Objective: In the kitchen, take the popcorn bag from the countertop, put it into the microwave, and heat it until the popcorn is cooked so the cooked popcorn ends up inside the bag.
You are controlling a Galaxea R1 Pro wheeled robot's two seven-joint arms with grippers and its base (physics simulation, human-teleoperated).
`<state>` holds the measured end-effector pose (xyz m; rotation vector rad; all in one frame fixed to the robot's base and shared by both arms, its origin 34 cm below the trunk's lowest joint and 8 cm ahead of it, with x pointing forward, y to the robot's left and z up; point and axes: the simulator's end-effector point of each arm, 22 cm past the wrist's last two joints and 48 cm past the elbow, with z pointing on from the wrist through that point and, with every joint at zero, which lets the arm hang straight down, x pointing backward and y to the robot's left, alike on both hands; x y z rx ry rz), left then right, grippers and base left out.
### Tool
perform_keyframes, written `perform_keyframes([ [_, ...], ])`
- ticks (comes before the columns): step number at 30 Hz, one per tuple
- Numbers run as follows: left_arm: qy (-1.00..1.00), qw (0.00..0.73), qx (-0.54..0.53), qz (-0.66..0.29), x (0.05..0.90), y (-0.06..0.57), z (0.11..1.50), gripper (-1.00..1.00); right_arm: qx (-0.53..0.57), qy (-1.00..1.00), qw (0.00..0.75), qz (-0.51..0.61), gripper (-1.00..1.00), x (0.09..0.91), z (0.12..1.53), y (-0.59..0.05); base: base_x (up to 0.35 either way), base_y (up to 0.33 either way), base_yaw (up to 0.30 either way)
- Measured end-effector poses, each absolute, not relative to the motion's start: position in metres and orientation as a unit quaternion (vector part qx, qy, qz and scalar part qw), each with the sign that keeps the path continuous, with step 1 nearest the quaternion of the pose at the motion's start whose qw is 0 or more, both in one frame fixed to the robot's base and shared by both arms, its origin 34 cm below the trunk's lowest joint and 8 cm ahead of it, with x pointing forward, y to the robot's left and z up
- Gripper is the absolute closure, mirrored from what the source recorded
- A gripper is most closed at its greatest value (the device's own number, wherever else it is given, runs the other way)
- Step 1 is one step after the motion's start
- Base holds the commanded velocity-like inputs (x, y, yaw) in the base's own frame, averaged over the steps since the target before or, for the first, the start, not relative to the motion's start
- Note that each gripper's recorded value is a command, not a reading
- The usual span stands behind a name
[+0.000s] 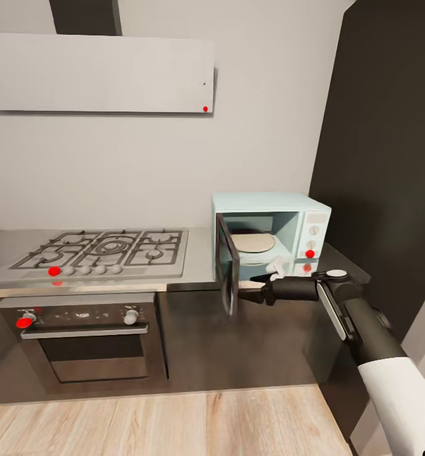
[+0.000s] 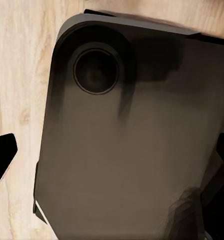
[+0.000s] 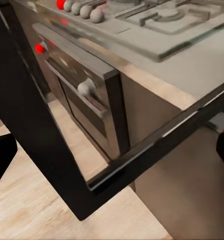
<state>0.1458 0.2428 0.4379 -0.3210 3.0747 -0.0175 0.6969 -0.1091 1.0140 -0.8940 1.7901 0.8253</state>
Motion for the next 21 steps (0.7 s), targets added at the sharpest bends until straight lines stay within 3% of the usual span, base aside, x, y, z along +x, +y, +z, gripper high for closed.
perform_keyframes([
  [21,0.994,0.027,-0.106,-0.005,0.1477,0.2442,0.438,-1.0,-0.351,0.73,0.46,0.363,-1.0,0.6956,1.0099,-0.1004,0.0,0.031,0.0],
])
